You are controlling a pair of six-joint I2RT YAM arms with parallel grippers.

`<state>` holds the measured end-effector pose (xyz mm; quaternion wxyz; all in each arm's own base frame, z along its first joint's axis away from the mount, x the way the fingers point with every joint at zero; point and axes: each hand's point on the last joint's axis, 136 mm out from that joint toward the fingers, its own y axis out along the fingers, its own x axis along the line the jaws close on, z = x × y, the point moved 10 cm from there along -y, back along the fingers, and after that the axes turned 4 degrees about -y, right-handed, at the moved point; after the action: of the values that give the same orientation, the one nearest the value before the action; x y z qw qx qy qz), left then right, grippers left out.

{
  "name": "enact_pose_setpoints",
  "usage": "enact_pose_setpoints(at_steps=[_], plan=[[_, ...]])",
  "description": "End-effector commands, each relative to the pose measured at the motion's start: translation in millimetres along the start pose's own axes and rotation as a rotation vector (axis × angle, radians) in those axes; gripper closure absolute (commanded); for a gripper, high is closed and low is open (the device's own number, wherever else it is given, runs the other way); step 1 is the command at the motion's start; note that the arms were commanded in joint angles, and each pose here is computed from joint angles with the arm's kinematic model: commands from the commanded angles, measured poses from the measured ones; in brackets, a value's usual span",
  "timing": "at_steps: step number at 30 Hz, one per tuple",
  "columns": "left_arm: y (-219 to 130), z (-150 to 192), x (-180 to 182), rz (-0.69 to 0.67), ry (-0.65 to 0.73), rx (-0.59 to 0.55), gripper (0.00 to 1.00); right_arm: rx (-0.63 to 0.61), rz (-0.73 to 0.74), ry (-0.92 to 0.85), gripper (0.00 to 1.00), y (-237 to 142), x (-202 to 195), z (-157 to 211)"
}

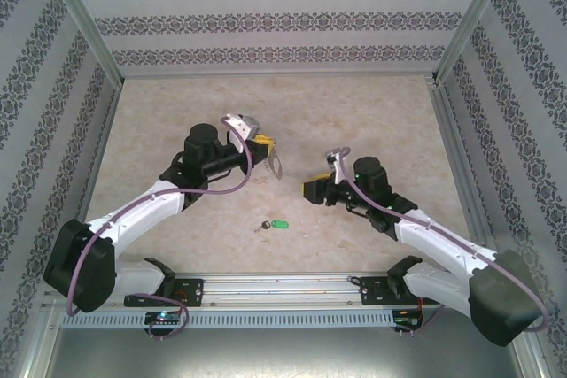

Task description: Put the keys on the keyring

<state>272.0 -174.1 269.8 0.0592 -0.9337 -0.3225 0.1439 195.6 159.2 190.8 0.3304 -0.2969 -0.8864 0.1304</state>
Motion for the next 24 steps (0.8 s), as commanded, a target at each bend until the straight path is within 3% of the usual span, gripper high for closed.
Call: enact_pose_setpoints(at_steps=[1,10,24], plan=[[-14.7,-16.4,9.2,-0.112,0.004,-0.136,1.00,0.100,0.064,-0.048,0.43,14.8,-0.6,17.4],[-45.4,-13.5,27.9,-0.213,-0.076,-0.221,1.00,0.388,0.082,-0.262,0.49,74.7,17.8,46.1],[-58.5,-13.4,34.2,-0.234,-0.117,-0.252,1.00,0.536,0.104,-0.420,0.45,114.9,35.3,61.4]])
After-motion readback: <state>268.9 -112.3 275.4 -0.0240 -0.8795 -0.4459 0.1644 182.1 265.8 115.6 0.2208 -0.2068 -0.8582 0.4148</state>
